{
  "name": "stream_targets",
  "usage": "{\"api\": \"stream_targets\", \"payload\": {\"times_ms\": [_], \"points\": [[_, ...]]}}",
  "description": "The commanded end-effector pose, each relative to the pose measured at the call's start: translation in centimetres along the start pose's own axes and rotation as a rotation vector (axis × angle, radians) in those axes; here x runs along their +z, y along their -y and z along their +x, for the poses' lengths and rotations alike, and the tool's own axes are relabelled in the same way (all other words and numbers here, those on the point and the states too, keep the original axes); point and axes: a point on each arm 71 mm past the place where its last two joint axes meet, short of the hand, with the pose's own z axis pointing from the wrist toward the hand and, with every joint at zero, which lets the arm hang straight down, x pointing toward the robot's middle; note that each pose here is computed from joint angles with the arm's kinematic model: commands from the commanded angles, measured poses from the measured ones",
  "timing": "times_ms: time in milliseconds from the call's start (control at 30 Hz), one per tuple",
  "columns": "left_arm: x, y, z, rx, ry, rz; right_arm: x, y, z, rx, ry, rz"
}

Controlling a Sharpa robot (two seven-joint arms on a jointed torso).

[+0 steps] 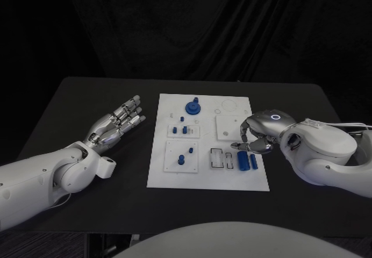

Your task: Assemble the parts on the task board

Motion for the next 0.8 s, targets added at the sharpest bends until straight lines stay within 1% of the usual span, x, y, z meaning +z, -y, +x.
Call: {"api": "stream_targets", "payload": {"times_ms": [33, 467, 800], "points": [[-0.01, 0.37, 0.13, -0.011, -0.005, 0.063, -0.3, 0.1, 0.3, -0.043, -0.003, 0.04], [-0.22, 0.04, 0.16, -0.016, -0.006, 0.055, -0.7, 0.3, 1.1, -0.035, -0.018, 0.058], [-0.41, -0.29, 0.25, -0.021, -0.005, 0.047, -0.9, 0.4, 1.9, -0.03, -0.04, 0.065]]}}
